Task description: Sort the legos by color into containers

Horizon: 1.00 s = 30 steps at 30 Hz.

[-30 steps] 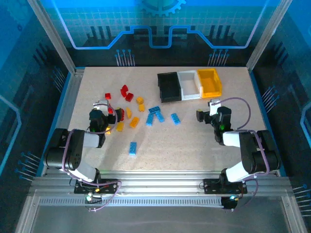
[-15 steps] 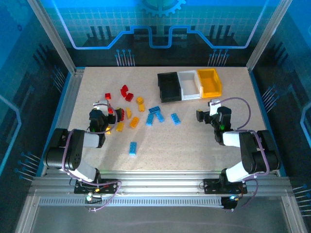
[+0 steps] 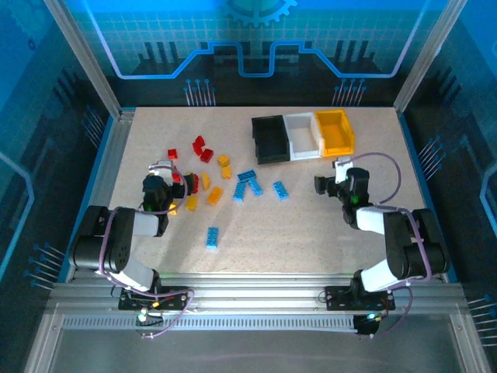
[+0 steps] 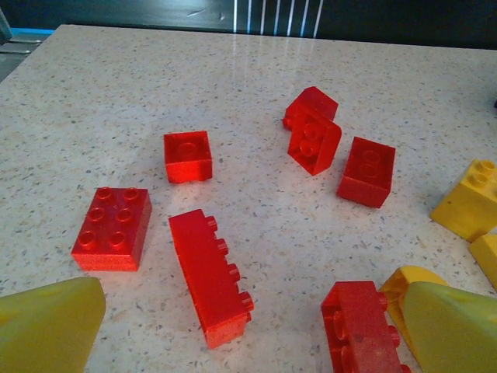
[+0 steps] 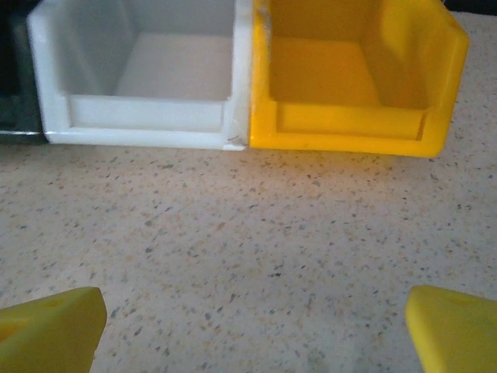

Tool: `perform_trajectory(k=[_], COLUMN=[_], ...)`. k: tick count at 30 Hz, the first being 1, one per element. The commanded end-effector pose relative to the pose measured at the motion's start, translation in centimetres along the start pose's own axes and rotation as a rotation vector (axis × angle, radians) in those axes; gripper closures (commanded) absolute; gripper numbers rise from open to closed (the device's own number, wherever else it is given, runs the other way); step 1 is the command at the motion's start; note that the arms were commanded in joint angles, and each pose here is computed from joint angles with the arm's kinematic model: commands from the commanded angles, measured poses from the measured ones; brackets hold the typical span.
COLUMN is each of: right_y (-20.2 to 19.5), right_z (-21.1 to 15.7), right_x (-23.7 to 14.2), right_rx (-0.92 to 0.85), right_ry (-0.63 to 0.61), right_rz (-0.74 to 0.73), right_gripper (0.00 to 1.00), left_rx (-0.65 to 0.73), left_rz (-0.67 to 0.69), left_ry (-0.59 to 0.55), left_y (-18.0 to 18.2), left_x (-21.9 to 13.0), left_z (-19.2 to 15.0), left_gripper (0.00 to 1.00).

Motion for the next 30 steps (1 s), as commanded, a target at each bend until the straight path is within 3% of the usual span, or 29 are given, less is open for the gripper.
perform_trajectory(k=[1,4,7,10,13,19,24,30], right_y=[-1.6,-2.7,-3.4,-2.8,-2.0,-0.7,3.4,10.5], right_z=[3.5,5.3,7.2,7.9,8.4,9.9,10.5,8.7], right_x=[-0.5,-1.1,-1.3,-0.8,-0.6,-0.4,0.1,-0.2], right_rx=[0.054,0.186,0.319,0.339,0.331,0.414,0.304,-0.004], right_ry=[0.077,0.144,0.334,0.544,0.648,0.736,0.843,0.935], right_rz=[-0.060,-0.056,-0.031,-0.032,-0.001,0.100,0.222,0.389], right_gripper=[0.00,0.00,0.00,0.00,0.00,0.04,0.07,0.10], left_rx=[-0.015,-0.027,-0.112,-0.192,-0.233,-0.343,-0.339,-0.386], left_rz=[0.036,0.071,0.201,0.320,0.304,0.273,0.208,0.061], left_ry=[-0.050,-0.052,-0.010,0.112,0.199,0.359,0.519,0.622], left_y=[-0.2,-0.1,0.5,0.7,-0.2,-2.2,-4.3,-6.0], left_x=[-0.6,-1.4,-2.1,-2.3,-2.1,-2.7,-3.6,-4.7], left_z=[2.2,3.5,5.7,7.4,8.3,9.1,9.0,8.1], left_gripper=[0.01,0.01,0.01,0.01,0.01,0.01,0.01,0.01])
Point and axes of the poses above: each hand's point on the last joint's axis, 136 mm out from that joint toward the fingers, its own x axis out along the fingers, its own y axis along the line the jaws close on, z = x × y, the point moved 8 cm from there along -x, back along the fingers, and after that the axes turned 8 degrees about -x, right-handed, at the moved point
